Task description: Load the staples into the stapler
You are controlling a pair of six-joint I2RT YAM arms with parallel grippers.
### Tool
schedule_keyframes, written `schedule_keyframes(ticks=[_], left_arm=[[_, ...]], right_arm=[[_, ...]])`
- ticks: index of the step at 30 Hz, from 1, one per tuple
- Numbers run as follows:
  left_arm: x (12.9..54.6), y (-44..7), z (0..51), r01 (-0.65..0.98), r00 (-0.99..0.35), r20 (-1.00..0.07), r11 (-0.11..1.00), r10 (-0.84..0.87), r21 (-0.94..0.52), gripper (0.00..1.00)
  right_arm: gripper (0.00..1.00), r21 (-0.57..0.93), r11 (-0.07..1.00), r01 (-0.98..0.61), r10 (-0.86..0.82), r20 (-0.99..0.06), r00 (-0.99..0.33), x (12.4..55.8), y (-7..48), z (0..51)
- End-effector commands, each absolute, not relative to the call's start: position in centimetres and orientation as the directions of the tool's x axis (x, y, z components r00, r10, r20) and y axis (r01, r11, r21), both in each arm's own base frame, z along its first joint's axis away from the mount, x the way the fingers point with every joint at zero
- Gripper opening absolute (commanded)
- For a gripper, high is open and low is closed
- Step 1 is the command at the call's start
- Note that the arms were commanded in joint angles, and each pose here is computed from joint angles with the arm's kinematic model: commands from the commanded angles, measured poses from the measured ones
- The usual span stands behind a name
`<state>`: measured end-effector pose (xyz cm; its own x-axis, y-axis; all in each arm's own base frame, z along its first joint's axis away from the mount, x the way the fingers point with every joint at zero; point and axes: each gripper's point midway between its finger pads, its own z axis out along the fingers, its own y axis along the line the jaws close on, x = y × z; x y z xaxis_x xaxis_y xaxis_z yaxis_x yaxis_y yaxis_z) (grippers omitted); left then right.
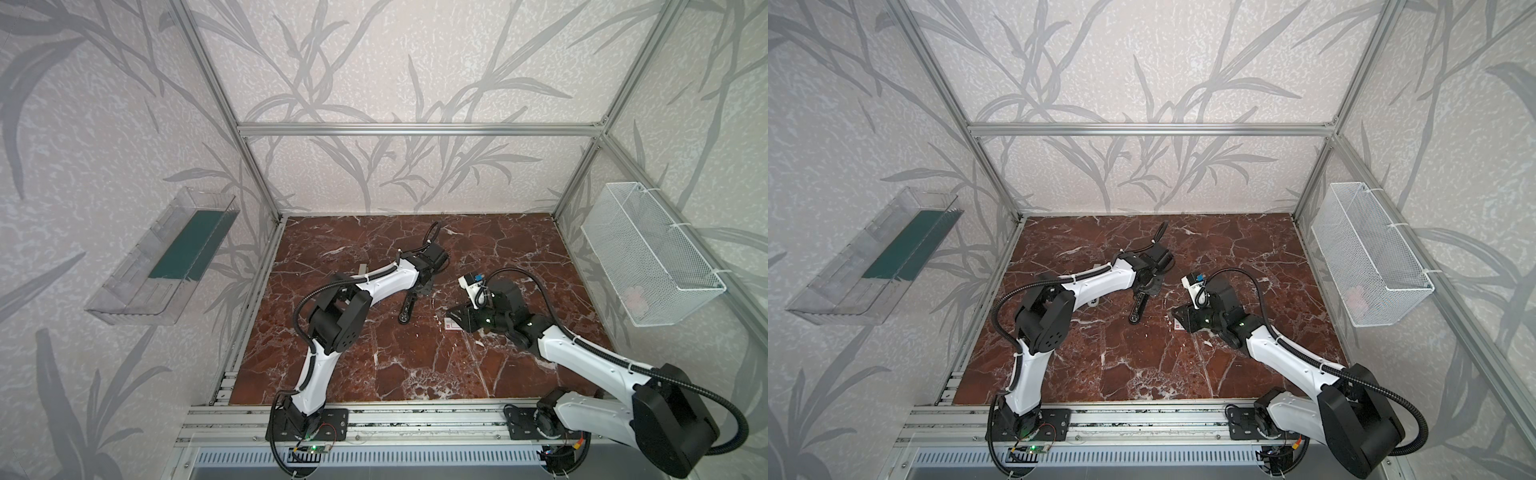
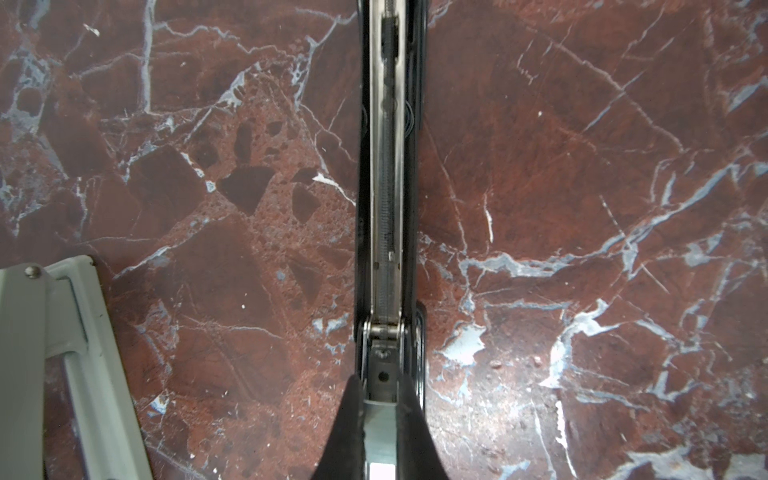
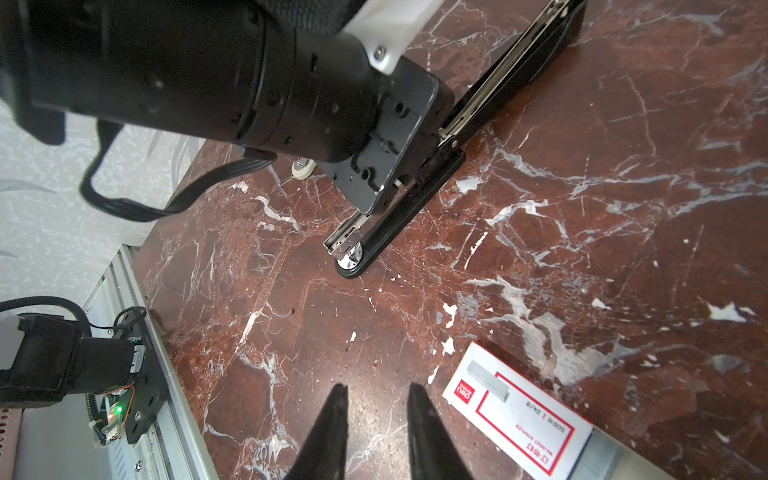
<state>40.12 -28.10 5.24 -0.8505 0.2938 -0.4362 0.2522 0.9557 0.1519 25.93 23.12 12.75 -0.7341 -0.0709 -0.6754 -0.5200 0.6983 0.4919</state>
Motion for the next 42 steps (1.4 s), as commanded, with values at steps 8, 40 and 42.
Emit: schedule_keyframes(ticks=[8,40,42], left_arm=[[39.0,-27.2,4.7,0.252,-0.87,-0.396,0.955,0.295,0.159,0.2],[28.8,-21.0,10.4,0.168,-0.8,-0.599,0.969,0.028,-0.18,0.38],[28.1,-20.6,10.2,0.155,-0.805,-0.593,0.966,0.002,-0.206,0.38]], right_arm=[[0.27,0.493,0.688,-0.533,-0.061,-0.692,-0.719,26.3,23.3,13.6],[0.28,0.511,0.73,-0.454,-0.135,-0.544,-0.828,35.8,28.2,13.1],[0.28,0.505,0.743,-0.439,-0.152,-0.511,-0.846,36.7,28.9,11.8]])
